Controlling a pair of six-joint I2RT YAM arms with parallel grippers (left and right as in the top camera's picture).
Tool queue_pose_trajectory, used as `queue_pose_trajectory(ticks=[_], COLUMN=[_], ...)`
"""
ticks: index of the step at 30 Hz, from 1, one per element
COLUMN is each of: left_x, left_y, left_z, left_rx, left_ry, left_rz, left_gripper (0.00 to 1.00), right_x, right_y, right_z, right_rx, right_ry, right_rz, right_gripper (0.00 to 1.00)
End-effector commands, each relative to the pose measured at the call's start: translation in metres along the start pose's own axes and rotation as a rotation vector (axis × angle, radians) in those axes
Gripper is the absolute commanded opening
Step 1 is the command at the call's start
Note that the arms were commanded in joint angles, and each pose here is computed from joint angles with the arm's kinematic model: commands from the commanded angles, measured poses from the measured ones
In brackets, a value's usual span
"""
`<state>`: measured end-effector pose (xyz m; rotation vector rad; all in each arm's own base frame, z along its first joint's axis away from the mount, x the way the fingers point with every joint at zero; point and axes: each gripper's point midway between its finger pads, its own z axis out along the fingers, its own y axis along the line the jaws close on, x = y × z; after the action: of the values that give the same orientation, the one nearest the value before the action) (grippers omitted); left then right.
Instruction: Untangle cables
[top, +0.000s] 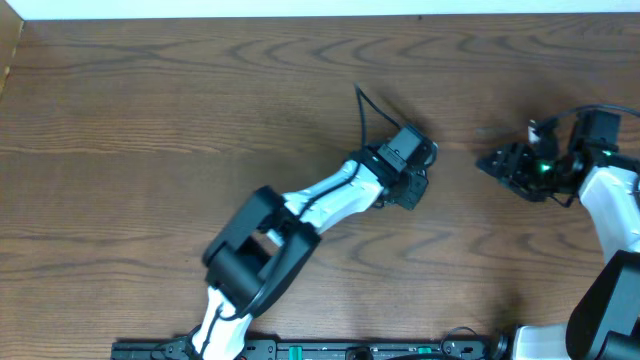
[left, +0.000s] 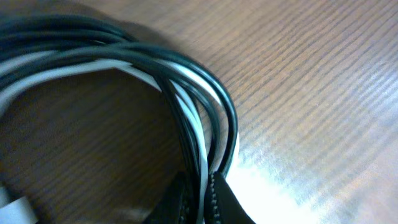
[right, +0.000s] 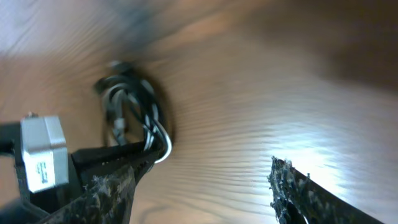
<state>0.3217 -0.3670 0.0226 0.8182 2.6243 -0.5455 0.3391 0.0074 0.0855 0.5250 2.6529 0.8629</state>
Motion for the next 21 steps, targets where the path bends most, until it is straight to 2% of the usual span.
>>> queue_pose_trajectory(ticks=[1, 5, 9, 15, 21], left_x=[-0.052, -0.066, -0.065, -0.052, -0.051], left_y=[-0.005, -0.013, -0.009, 0.008, 0.016], left_z=[-0.082, -0.140, -0.172, -0.180, -0.182], left_rx=[0.027, 0.131, 0.221, 0.285, 0.286], left_ry=[-0.185, -0.257, -0.259, -0.191, -0.179], left_rz=[-0.063, -0.108, -0.156, -0.243, -0.327], left_gripper=[0.08, 0.08, 0.07, 0.07, 0.07], right_x=[0.007, 0.008, 0.004, 0.015, 0.037], right_y=[0.060, 0.124, 0.171, 0.212, 0.219], right_z=[-0.004, -0.019, -0.033, -0.031, -0.010], right_rx=[-0.227, -0.474, -0.552, -0.566, -0.502], right_ry=[0.012, -0.023, -0.093, -0.128, -0.073], right_rz=[-0.175, -0.337, -0.420, -0.476, -0.457], right_gripper=[0.66, 0.68, 0.72, 0.74, 0.73])
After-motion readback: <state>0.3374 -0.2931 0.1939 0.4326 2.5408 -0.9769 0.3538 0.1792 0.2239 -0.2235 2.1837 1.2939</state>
